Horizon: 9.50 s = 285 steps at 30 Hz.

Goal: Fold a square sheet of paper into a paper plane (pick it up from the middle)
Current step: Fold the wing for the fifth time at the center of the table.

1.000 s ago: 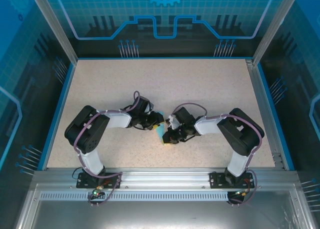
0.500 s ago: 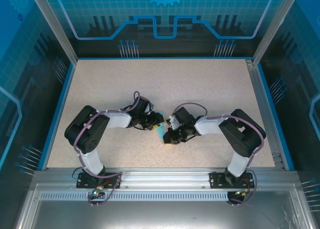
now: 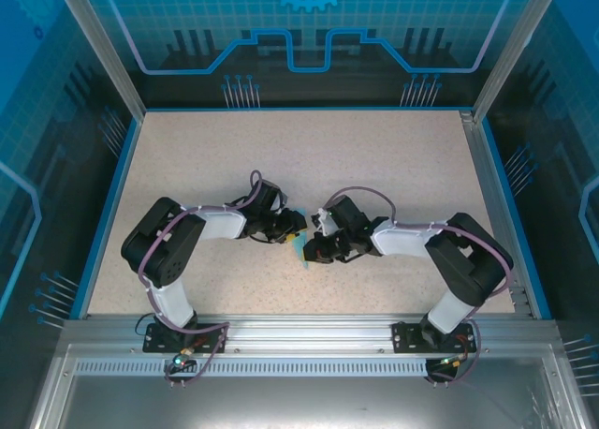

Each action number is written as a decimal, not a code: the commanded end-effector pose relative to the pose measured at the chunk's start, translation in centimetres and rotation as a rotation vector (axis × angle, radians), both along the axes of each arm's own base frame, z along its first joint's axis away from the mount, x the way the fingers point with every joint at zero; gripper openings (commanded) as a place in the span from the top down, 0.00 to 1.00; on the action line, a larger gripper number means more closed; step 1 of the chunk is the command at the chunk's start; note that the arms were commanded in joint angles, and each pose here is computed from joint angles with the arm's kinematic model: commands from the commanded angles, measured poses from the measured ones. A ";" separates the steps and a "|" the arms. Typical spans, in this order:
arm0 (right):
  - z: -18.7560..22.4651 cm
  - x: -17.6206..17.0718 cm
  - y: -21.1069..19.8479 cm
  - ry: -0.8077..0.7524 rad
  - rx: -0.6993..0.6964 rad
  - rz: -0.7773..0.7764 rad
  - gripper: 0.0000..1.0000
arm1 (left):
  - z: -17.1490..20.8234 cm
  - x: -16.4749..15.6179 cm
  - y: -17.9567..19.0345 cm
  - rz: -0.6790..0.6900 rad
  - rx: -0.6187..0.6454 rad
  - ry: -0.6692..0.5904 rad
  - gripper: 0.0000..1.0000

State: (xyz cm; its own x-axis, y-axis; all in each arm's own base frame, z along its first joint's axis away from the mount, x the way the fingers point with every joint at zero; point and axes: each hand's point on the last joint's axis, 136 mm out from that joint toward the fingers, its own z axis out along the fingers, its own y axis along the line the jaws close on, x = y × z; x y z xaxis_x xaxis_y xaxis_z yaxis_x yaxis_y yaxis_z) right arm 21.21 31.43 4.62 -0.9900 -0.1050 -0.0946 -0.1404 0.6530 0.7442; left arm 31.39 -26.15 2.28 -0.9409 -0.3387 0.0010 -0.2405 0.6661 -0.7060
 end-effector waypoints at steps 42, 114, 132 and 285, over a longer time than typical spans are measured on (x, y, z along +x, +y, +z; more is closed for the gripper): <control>-5.7 -6.8 -3.3 0.188 -0.147 0.086 0.92 | -2.7 -0.6 1.7 0.034 0.098 0.075 0.62; -4.9 2.7 -0.2 0.027 -0.130 -0.215 0.92 | -2.2 -0.4 0.9 0.010 0.065 0.072 0.62; -7.9 -0.8 -5.4 0.145 -0.234 -0.128 0.95 | 6.9 1.8 -0.1 -0.061 0.014 -0.149 0.53; -8.8 -1.4 -4.7 0.215 -0.231 -0.077 0.95 | 1.1 6.3 2.4 0.002 0.001 -0.080 0.56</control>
State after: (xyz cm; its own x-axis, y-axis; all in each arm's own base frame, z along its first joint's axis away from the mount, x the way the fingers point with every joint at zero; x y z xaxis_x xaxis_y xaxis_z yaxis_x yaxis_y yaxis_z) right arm 23.72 29.49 0.87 -0.9993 -0.0328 -0.0189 -0.0362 0.6819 0.7306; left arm 36.24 -24.08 3.15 -0.9441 -0.3265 -0.0452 -0.1943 0.6621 -0.7238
